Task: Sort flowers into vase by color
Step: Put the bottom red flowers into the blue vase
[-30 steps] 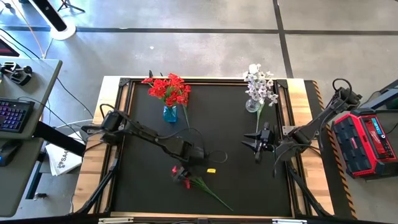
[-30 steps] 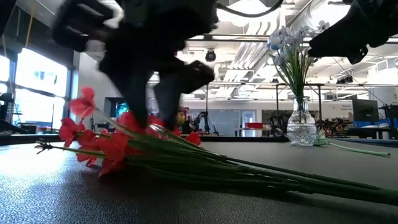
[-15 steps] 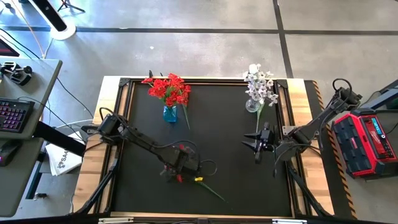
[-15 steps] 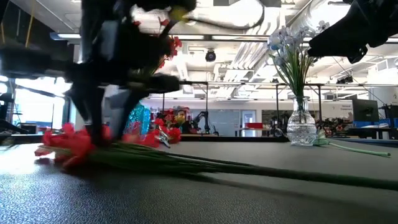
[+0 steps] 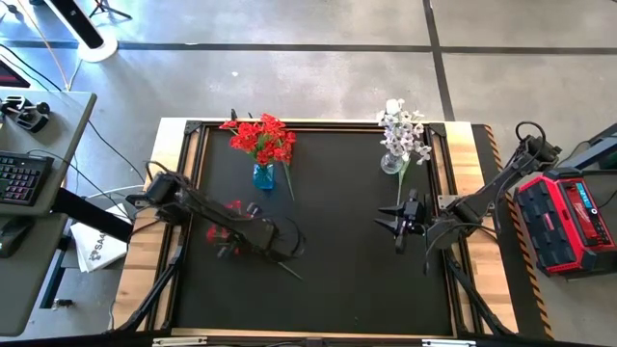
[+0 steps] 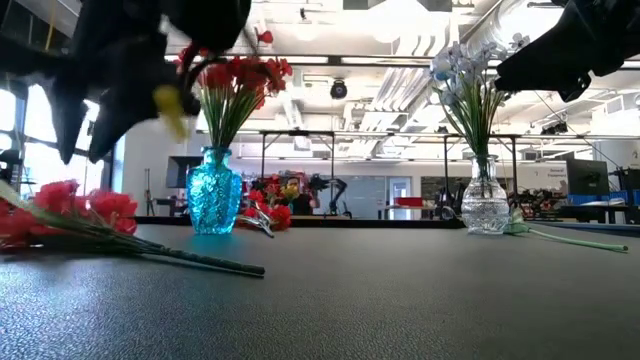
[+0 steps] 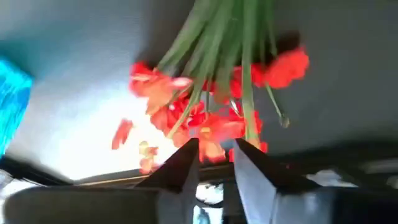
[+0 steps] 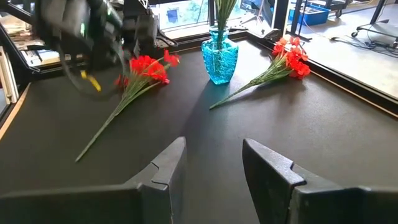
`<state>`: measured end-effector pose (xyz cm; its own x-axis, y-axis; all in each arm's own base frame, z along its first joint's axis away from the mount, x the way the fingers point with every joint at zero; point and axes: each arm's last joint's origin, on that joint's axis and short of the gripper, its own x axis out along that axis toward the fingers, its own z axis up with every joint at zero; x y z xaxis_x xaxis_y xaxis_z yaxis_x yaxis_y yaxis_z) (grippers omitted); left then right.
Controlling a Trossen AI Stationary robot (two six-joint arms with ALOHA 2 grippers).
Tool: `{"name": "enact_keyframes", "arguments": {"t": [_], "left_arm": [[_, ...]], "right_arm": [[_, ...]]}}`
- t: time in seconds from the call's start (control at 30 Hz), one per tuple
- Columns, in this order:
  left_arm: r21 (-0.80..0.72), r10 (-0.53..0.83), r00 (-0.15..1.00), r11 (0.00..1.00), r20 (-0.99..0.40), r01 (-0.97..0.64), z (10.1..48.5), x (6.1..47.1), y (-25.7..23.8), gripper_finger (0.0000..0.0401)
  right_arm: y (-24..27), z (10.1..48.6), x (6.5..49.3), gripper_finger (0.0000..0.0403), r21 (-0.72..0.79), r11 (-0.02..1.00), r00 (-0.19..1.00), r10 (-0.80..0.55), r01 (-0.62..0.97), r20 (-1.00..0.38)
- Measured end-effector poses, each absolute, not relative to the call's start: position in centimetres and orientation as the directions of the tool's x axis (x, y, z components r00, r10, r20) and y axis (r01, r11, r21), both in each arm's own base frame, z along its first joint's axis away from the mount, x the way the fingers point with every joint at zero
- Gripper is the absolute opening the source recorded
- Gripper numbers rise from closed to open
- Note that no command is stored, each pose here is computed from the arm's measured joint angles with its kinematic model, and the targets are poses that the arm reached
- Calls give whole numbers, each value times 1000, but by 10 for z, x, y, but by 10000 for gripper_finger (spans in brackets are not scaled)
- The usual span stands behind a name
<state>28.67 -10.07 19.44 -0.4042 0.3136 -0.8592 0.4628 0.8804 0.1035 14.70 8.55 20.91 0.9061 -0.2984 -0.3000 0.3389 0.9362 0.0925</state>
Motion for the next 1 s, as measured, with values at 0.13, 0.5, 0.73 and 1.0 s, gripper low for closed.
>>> {"name": "enact_keyframes", "arguments": {"t": [0.13,0.5,0.73,1.0], "left_arm": [[194,233,-259,967,-937,167,228,281,-88,134],[-36,34,77,660,-996,-751,249,223,-91,192],[-241,-145,194,510,-970,-825,186,203,-119,188],[-48,129,144,562,-981,-826,159,196,-86,163]], "right_arm": [[86,209,147,130,90,937,906,-296,337,-303],[85,206,146,130,56,940,897,-302,337,-325],[84,203,145,130,20,939,885,-317,343,-341],[85,199,147,130,-29,927,870,-361,374,-335]]}}
